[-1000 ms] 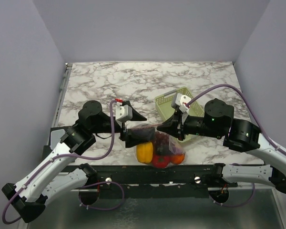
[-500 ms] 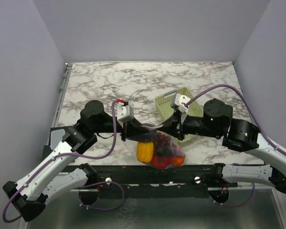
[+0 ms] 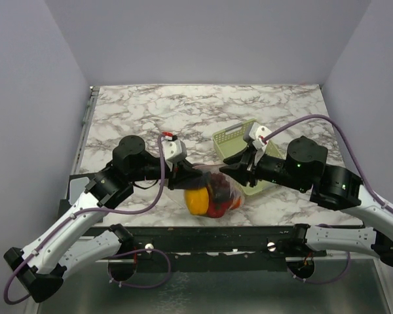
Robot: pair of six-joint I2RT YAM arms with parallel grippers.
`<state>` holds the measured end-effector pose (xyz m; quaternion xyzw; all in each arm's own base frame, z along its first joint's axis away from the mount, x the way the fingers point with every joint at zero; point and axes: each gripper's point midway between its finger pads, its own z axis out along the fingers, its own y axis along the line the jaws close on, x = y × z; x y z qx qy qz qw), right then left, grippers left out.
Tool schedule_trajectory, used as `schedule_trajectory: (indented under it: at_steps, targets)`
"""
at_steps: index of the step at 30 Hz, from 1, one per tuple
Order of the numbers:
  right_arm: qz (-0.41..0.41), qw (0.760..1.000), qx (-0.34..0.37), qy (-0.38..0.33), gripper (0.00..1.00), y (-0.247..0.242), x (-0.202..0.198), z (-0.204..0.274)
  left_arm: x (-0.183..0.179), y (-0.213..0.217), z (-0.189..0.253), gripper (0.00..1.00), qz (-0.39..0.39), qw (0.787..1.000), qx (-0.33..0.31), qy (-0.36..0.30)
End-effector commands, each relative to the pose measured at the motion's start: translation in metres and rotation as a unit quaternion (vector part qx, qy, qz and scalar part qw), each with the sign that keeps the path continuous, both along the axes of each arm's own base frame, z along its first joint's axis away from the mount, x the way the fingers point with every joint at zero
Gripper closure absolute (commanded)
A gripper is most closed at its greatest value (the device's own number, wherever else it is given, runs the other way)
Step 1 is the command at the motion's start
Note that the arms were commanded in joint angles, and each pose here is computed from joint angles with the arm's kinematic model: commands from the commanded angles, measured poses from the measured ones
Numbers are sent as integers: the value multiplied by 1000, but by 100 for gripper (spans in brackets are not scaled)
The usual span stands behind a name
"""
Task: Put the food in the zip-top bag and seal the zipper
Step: Place the zipper food storage bag at the center of the board.
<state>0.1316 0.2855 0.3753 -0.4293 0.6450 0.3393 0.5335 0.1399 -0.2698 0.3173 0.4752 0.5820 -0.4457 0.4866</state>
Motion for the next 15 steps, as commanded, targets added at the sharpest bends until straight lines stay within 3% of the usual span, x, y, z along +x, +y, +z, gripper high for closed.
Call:
schedule_trajectory:
  at_steps: [1,6,15]
  targets:
    - [-81,996,17,-32,63,-23,22,15,24,7,26,100,66,997,-10,-45]
    - [-126,991,-4,-35,50,-40,32,7,45,14,36,100,123,990,-4,-69]
    - [-160,987,-3,-37,46,-56,36,-3,94,35,50,100,242,962,36,-122]
